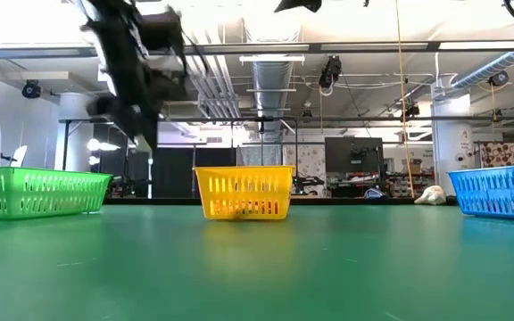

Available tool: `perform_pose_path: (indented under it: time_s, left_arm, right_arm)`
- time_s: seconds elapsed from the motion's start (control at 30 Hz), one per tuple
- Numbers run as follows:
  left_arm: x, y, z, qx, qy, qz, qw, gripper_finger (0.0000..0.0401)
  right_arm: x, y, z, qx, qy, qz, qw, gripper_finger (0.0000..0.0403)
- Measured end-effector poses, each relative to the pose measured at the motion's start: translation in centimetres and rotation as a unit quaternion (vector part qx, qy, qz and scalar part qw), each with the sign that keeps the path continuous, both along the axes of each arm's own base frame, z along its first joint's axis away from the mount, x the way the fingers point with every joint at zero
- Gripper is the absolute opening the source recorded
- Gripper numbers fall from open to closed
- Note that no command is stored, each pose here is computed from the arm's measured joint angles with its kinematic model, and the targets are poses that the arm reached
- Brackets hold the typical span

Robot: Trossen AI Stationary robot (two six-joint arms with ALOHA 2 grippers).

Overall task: Sort produce into baskets
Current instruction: Put the white garlic into the green bin

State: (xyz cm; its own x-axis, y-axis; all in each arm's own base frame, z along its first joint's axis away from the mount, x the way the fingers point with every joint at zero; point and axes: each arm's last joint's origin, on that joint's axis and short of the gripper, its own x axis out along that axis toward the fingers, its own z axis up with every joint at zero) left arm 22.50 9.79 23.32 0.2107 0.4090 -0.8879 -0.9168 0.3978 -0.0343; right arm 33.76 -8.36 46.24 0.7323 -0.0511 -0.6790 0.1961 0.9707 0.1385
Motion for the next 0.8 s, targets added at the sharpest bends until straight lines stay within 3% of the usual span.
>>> perform_pose_path:
  time_s: [0.13, 0.23, 0.53, 0.8]
  left_arm:
    - [-1.4, -6.7, 0.1, -0.027, 0.016, -0.066, 0.997, 0.0091]
    - [-3.0, -9.3, -0.9, -0.02, 0.061, -0.063, 0.996, 0.0091]
    - [-6.6, -10.0, -5.8, -0.041, 0.162, -0.002, 0.986, 0.0091]
    - [-7.3, -9.9, -6.8, -0.038, 0.187, 0.004, 0.982, 0.0114]
  right_arm:
    - [1.8, 2.7, 0.1, 0.024, -0.037, 0.013, 0.999, 0.0325]
    - [3.2, 5.1, -0.1, 0.051, -0.062, 0.022, 0.997, 0.0325]
    - [6.2, 12.1, -2.6, 0.096, -0.039, 0.031, 0.994, 0.0325]
    - [5.9, 15.1, -2.7, 0.081, -0.039, 0.035, 0.995, 0.0325]
